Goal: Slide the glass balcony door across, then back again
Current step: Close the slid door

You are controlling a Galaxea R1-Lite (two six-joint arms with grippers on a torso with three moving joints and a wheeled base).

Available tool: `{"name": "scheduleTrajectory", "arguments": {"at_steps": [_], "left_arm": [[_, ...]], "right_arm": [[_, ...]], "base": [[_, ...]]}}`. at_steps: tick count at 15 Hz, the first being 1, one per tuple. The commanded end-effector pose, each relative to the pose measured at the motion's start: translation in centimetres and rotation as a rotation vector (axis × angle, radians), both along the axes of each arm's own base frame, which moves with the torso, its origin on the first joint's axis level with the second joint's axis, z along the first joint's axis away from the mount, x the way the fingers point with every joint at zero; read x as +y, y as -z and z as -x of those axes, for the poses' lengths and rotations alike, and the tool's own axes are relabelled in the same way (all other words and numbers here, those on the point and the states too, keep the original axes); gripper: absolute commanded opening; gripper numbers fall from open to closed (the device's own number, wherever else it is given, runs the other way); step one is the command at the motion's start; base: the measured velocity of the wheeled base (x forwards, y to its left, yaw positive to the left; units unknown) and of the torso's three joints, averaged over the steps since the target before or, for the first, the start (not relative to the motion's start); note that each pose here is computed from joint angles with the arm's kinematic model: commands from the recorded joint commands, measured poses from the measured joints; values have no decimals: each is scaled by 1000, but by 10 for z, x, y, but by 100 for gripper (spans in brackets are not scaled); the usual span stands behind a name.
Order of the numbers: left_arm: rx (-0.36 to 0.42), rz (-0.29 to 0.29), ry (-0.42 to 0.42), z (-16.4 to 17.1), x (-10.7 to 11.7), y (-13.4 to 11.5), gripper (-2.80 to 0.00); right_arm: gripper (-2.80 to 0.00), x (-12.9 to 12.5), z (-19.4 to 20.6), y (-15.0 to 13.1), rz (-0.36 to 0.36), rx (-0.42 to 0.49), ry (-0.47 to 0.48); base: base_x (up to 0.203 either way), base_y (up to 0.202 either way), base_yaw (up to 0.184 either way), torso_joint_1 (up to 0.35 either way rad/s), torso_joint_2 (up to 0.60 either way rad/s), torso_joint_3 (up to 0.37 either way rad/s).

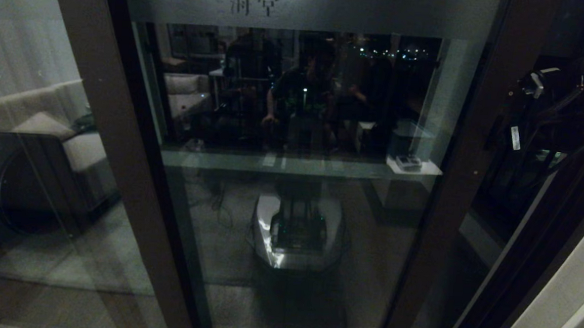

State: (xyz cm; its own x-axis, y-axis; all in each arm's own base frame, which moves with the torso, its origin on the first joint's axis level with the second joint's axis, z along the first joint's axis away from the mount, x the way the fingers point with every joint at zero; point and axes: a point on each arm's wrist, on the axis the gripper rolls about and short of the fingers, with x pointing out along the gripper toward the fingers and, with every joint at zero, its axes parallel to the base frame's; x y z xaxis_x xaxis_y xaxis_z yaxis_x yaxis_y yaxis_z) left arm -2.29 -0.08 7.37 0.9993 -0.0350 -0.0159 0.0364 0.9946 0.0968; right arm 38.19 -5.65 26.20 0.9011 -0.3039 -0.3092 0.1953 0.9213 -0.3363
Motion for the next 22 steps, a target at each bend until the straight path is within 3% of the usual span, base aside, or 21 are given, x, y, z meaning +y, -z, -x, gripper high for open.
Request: {"name": "scheduleTrajectory", "arguments": {"at_steps": [1, 22], "left_arm": [[2, -1, 0, 0, 0, 0, -280], [1, -1, 0, 0, 0, 0, -280]], "right_arm": [[0, -5, 0, -1, 5, -4, 6], [0, -18, -3, 3, 5, 5, 39]], "base": [[0, 0, 0, 0, 0, 0], [0, 0, 0, 0, 0, 0]]}}
